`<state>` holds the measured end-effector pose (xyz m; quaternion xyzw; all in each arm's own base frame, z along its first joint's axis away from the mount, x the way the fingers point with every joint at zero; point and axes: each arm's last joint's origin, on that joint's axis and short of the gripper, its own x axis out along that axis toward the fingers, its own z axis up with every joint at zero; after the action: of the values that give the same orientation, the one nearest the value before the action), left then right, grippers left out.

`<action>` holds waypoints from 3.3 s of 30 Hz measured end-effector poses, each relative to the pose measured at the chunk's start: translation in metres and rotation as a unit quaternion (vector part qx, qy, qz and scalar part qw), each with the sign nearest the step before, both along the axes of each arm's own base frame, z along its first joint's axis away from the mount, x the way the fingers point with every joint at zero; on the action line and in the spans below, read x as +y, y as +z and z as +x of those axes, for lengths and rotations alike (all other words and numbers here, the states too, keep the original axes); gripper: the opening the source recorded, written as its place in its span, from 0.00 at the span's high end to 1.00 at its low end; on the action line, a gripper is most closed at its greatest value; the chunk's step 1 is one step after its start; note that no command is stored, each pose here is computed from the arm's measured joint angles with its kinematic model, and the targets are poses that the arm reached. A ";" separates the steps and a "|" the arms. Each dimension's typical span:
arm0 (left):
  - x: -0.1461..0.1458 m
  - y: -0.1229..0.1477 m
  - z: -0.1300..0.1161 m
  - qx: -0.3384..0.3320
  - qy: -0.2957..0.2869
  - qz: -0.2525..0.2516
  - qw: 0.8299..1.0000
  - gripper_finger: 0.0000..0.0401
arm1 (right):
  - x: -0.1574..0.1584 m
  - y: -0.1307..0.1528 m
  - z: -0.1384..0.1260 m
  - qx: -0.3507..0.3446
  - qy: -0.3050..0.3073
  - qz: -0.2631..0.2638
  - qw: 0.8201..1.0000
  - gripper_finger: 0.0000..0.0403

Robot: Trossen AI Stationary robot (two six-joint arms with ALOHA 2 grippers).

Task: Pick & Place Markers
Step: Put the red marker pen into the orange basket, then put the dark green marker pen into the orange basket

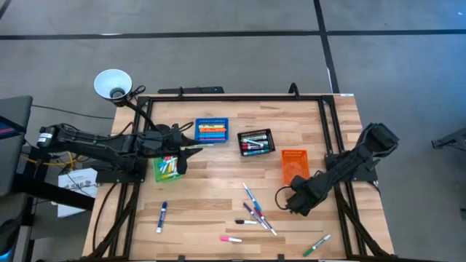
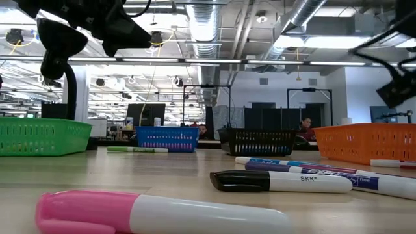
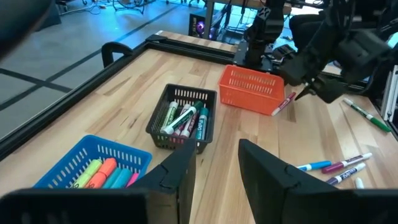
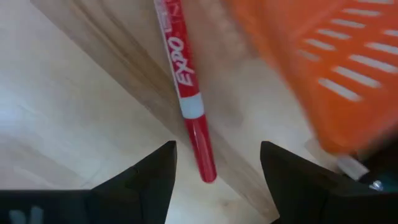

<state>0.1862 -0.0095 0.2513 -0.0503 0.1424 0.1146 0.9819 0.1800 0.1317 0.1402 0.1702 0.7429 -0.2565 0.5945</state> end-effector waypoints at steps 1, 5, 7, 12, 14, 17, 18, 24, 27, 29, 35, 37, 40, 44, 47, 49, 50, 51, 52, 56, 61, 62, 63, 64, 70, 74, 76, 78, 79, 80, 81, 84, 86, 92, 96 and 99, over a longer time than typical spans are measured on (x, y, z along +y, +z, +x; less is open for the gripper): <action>0.000 0.000 0.000 0.000 -0.001 0.000 1.000 0.71 | 0.000 -0.003 0.002 0.008 0.006 0.005 1.000 0.45; -0.002 0.000 0.000 0.000 -0.004 0.000 1.000 0.71 | -0.003 -0.011 0.009 0.032 0.034 0.047 0.998 0.45; -0.002 0.000 0.000 0.000 -0.005 0.000 1.000 0.71 | -0.006 -0.012 0.011 0.032 0.052 0.059 0.996 0.45; -0.002 0.000 0.000 0.000 -0.005 0.000 1.000 0.71 | -0.013 -0.011 0.016 0.022 0.081 0.081 0.993 0.49; -0.002 0.000 0.000 0.000 -0.005 0.000 1.000 0.71 | -0.013 -0.011 0.018 0.017 0.100 0.091 0.991 0.54; -0.002 0.000 0.000 0.000 -0.005 0.000 1.000 0.71 | -0.012 -0.012 0.020 0.006 0.127 0.108 0.986 0.65; -0.002 0.000 0.000 0.000 -0.005 0.000 1.000 0.71 | -0.012 -0.012 0.021 0.004 0.128 0.111 0.985 0.70; -0.002 0.000 0.000 0.000 -0.005 0.000 1.000 0.71 | -0.011 -0.011 0.022 -0.001 0.082 0.107 0.991 0.92; -0.002 0.000 0.000 0.000 -0.005 0.000 1.000 0.71 | -0.010 -0.010 0.022 -0.002 0.063 0.101 0.993 0.95; -0.002 0.000 0.000 0.000 -0.005 0.000 1.000 0.71 | -0.008 -0.008 0.021 -0.007 0.058 0.099 0.993 0.95; -0.002 0.000 0.000 0.000 -0.005 0.000 1.000 0.71 | 0.002 0.014 0.030 -0.059 0.048 0.099 0.992 0.88; -0.002 0.000 0.000 0.000 -0.005 0.000 1.000 0.71 | 0.007 0.025 0.036 -0.095 0.055 0.101 0.989 0.88; -0.002 0.000 0.000 0.000 -0.005 0.000 1.000 0.71 | 0.008 0.039 0.042 -0.149 0.036 0.050 0.987 0.91; -0.002 0.000 0.000 0.000 -0.005 0.000 1.000 0.71 | -0.001 0.061 0.049 -0.207 -0.017 -0.017 0.978 0.95; -0.002 0.000 0.000 0.000 -0.005 0.000 1.000 0.71 | -0.017 0.074 0.043 -0.198 -0.094 -0.070 0.973 0.92; -0.002 0.000 0.000 0.000 -0.005 0.000 1.000 0.71 | -0.029 0.082 0.037 -0.183 -0.157 -0.098 0.966 0.89; -0.002 0.000 0.000 0.000 -0.005 0.000 1.000 0.71 | -0.035 0.085 0.033 -0.170 -0.186 -0.111 0.961 0.88; -0.002 0.000 0.000 0.000 -0.005 0.000 1.000 0.71 | -0.040 0.087 0.029 -0.159 -0.216 -0.123 0.956 0.88; -0.002 0.000 0.000 0.000 -0.005 0.000 1.000 0.71 | -0.044 0.089 0.028 -0.157 -0.245 -0.130 0.948 0.87; -0.002 0.000 0.000 0.000 -0.005 0.000 1.000 0.71 | -0.054 0.092 0.032 -0.168 -0.308 -0.117 0.929 0.88; -0.002 0.000 0.000 0.000 -0.004 -0.002 1.000 0.71 | -0.059 0.083 0.044 -0.165 -0.317 -0.106 0.928 0.90; -0.002 0.000 0.000 -0.001 -0.003 -0.006 1.000 0.71 | -0.059 0.080 0.046 -0.155 -0.317 -0.111 0.929 0.91; -0.002 0.000 0.000 -0.003 -0.001 -0.013 1.000 0.71 | -0.060 0.076 0.048 -0.142 -0.313 -0.110 0.933 0.91; -0.002 0.000 0.000 -0.004 0.002 -0.020 1.000 0.71 | -0.060 0.072 0.050 -0.127 -0.309 -0.107 0.936 0.91; -0.002 0.000 0.000 -0.008 0.007 -0.037 0.999 0.71 | -0.070 0.054 0.060 -0.076 -0.305 -0.126 0.941 0.89; -0.002 0.000 0.000 -0.008 0.007 -0.037 0.999 0.71 | -0.081 0.047 0.064 -0.055 -0.320 -0.138 0.936 0.88; -0.002 0.000 0.000 -0.009 0.007 -0.037 0.999 0.71 | -0.086 0.043 0.067 -0.049 -0.327 -0.135 0.934 0.87; -0.002 0.000 0.000 -0.008 0.007 -0.037 0.999 0.71 | -0.091 0.044 0.068 -0.048 -0.331 -0.135 0.933 0.85; -0.002 0.000 0.000 -0.009 0.007 -0.037 0.999 0.71 | -0.093 0.044 0.069 -0.048 -0.326 -0.132 0.935 0.84; -0.002 0.000 0.000 -0.008 0.005 -0.038 0.999 0.71 | -0.095 0.043 0.070 -0.048 -0.322 -0.127 0.937 0.83; -0.002 0.000 0.000 -0.008 0.001 -0.039 0.999 0.71 | -0.097 0.044 0.070 -0.047 -0.319 -0.121 0.939 0.82; -0.003 0.000 0.000 -0.007 -0.011 -0.043 0.999 0.71 | -0.100 0.045 0.070 -0.040 -0.307 -0.101 0.946 0.78; -0.003 0.000 0.000 -0.007 -0.017 -0.045 0.999 0.71 | -0.100 0.045 0.070 -0.033 -0.294 -0.087 0.951 0.75; -0.003 0.000 0.000 -0.007 -0.018 -0.045 0.999 0.71 | -0.094 0.047 0.071 -0.013 -0.240 -0.023 0.970 0.67; -0.003 0.000 0.000 -0.007 -0.018 -0.045 0.999 0.71 | -0.079 0.063 0.077 -0.014 -0.197 0.038 0.980 0.65; -0.003 0.000 0.000 -0.007 -0.018 -0.045 0.999 0.71 | -0.058 0.080 0.082 -0.038 -0.117 0.066 0.990 0.66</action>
<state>0.1863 -0.0127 0.2513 -0.0929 0.1417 0.0899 0.9814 0.2619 0.0734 0.2205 0.3047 0.7100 -0.2683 0.5753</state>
